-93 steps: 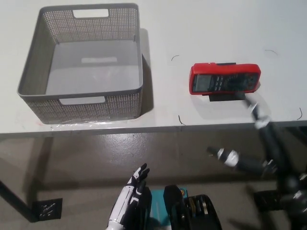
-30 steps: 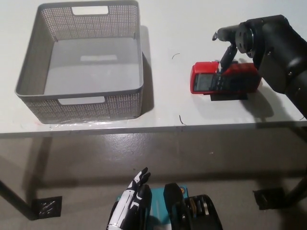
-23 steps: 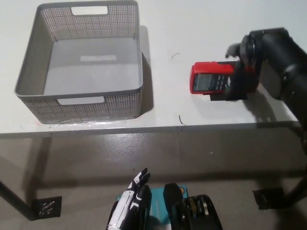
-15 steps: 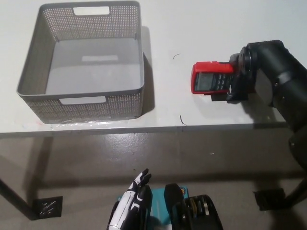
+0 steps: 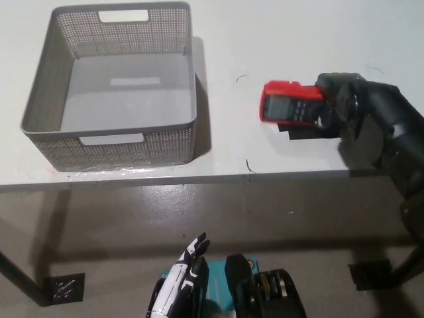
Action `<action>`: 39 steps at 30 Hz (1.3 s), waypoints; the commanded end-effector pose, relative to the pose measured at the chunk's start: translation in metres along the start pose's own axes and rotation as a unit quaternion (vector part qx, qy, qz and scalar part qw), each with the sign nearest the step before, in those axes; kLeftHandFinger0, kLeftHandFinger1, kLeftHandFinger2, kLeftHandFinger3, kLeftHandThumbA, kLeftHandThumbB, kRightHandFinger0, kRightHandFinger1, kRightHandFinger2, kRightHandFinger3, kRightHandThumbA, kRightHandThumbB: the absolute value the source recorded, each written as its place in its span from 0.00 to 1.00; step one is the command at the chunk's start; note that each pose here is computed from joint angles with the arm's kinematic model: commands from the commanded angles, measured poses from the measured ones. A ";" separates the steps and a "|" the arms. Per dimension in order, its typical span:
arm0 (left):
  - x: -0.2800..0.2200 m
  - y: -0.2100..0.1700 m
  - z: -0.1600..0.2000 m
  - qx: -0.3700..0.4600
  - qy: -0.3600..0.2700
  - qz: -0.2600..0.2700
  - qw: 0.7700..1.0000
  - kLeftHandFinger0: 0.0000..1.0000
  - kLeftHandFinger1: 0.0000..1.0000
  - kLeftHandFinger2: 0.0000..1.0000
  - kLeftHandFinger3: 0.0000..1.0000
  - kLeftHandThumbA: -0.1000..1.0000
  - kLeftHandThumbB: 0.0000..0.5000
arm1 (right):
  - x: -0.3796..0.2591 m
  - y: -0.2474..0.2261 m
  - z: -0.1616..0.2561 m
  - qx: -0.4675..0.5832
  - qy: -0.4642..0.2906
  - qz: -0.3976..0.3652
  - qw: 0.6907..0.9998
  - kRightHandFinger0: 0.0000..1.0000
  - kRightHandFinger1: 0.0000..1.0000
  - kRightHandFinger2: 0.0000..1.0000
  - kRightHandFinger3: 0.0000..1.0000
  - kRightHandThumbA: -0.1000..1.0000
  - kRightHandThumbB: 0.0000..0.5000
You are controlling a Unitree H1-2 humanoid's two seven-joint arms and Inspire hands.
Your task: Use the right hand to pick up a multimeter on the right side and put it into a container on the left side
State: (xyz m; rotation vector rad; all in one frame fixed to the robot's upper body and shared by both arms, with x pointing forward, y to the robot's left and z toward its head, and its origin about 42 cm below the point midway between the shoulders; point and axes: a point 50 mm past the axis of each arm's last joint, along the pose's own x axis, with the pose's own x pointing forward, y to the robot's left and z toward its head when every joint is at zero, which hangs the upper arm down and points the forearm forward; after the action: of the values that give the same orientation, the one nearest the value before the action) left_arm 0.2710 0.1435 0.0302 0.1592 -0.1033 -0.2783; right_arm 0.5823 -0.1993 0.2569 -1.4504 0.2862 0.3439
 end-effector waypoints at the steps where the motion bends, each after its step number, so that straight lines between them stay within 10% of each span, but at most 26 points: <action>1: 0.012 0.000 0.015 0.002 -0.046 -0.013 0.999 1.00 1.00 1.00 1.00 1.00 0.93 | 0.002 0.028 0.001 0.132 -0.074 -0.076 0.986 0.00 0.35 0.82 0.82 0.00 0.28; 7: 0.009 0.000 0.013 0.005 -0.041 -0.016 0.999 1.00 1.00 1.00 1.00 1.00 0.91 | 0.001 0.021 -0.010 0.284 -0.066 -0.094 0.952 0.04 0.55 0.81 0.77 0.00 0.24; 12: 0.001 -0.004 0.010 -0.003 -0.034 -0.019 0.999 1.00 1.00 1.00 1.00 1.00 0.90 | 0.001 0.020 -0.018 0.442 -0.058 -0.078 0.892 0.03 0.52 0.80 0.77 0.00 0.26; 17: -0.001 -0.005 0.008 0.008 -0.032 -0.012 0.999 1.00 1.00 1.00 1.00 1.00 0.91 | 0.000 0.001 -0.017 0.719 -0.079 -0.032 0.690 0.00 0.43 0.79 0.99 0.00 0.33; 24: -0.022 -0.014 0.001 0.000 -0.014 -0.019 1.000 1.00 1.00 1.00 1.00 1.00 0.89 | 0.000 0.004 -0.009 0.849 -0.100 0.037 0.518 0.00 0.07 0.58 1.00 0.00 0.34; 34: -0.020 -0.015 0.001 0.003 -0.013 -0.020 1.000 1.00 1.00 1.00 1.00 1.00 0.90 | -0.002 -0.011 0.030 0.856 -0.134 0.075 0.494 0.00 0.00 0.56 1.00 0.00 0.35; 39: -0.018 -0.014 0.001 0.001 -0.014 -0.018 1.000 1.00 1.00 1.00 1.00 1.00 0.90 | -0.008 -0.033 0.064 0.850 -0.187 0.104 0.482 0.00 0.00 0.55 0.71 0.00 0.27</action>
State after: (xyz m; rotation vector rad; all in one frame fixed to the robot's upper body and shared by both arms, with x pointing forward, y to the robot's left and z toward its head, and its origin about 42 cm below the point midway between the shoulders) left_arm 0.2481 0.1406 0.0159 0.1636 -0.0486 -0.3075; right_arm 0.5659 -0.2223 0.2098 0.4045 0.3865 0.0139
